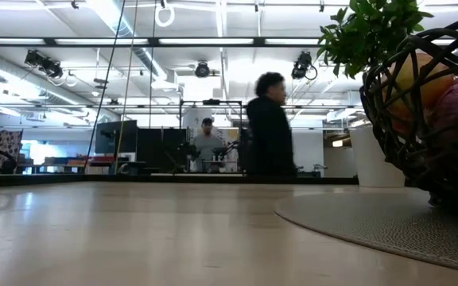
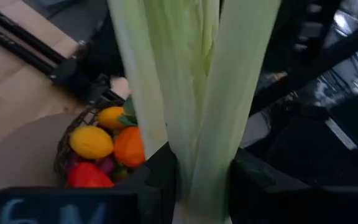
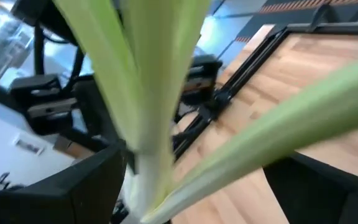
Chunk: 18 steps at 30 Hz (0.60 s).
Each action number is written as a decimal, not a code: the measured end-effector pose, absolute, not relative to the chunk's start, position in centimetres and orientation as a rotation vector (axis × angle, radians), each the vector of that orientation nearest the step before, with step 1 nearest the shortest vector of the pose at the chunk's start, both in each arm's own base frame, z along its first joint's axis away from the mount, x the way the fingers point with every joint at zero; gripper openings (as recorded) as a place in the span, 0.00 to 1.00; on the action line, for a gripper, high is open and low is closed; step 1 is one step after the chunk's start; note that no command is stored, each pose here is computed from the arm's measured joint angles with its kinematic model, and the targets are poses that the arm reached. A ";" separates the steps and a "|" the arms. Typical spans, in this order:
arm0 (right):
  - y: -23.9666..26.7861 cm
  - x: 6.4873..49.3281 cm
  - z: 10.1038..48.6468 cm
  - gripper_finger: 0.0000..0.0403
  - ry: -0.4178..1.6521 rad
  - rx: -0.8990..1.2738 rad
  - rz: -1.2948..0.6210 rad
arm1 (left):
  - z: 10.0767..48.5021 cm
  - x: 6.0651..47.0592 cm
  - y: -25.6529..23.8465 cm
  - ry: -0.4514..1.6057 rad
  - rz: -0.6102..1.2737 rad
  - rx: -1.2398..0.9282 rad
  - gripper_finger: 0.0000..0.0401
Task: Build produce basket
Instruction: Put the green celery into the black basket
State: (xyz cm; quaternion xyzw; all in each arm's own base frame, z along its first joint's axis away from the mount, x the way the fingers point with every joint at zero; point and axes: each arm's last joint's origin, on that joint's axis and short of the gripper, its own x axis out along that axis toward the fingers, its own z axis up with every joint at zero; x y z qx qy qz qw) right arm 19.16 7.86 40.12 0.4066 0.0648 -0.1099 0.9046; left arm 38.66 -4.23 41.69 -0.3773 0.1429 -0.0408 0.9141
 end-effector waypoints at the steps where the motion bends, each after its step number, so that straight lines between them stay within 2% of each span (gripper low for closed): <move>1: 7.9 19.2 40.1 0.91 0.141 0.842 -0.216 | 41.6 38.7 -4.3 0.290 -0.064 -0.781 0.27; 8: 8.0 19.3 41.3 0.91 0.031 0.842 -0.185 | 41.6 38.9 -4.5 0.267 -0.047 -0.794 0.27; 18: 6.0 20.4 41.7 0.91 -0.054 0.805 -0.268 | 41.9 39.1 -3.6 0.227 -0.041 -0.794 0.27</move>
